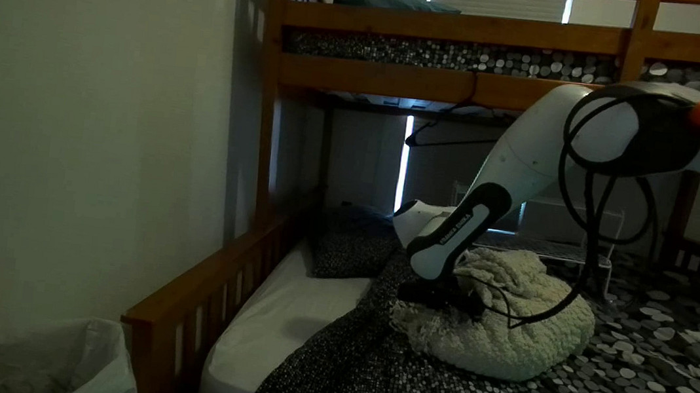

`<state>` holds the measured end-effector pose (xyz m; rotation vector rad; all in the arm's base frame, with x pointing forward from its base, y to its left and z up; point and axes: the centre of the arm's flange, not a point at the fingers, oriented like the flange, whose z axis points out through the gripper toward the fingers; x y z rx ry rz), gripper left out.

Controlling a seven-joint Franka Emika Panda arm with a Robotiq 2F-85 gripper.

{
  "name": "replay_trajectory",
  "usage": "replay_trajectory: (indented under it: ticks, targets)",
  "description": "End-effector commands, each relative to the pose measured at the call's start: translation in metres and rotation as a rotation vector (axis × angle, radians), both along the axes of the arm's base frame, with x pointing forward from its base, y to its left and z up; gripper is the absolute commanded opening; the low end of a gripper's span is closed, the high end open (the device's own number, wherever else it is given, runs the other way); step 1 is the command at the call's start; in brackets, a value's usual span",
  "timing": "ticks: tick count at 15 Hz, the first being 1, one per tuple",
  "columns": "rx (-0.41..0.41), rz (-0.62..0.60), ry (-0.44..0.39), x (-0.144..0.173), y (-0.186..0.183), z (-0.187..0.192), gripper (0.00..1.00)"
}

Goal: Move the white fleece to the left

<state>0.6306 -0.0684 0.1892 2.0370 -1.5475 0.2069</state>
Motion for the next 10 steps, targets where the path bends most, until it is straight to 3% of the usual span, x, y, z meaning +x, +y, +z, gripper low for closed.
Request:
replay_trajectory:
  ticks: [1,2,3,4,10]
  targets:
    - [-0.015,-0.065,0.160,0.007,-0.011,-0.035,1.00]
    - [-0.019,-0.078,0.171,0.008,-0.013,-0.040,1.00]
    - [-0.016,-0.070,0.155,0.010,-0.016,-0.045,0.75]
    - [-0.031,-0.083,0.138,0.013,-0.018,-0.051,0.74]
    - [-0.028,-0.133,0.090,0.023,-0.021,-0.049,0.29]
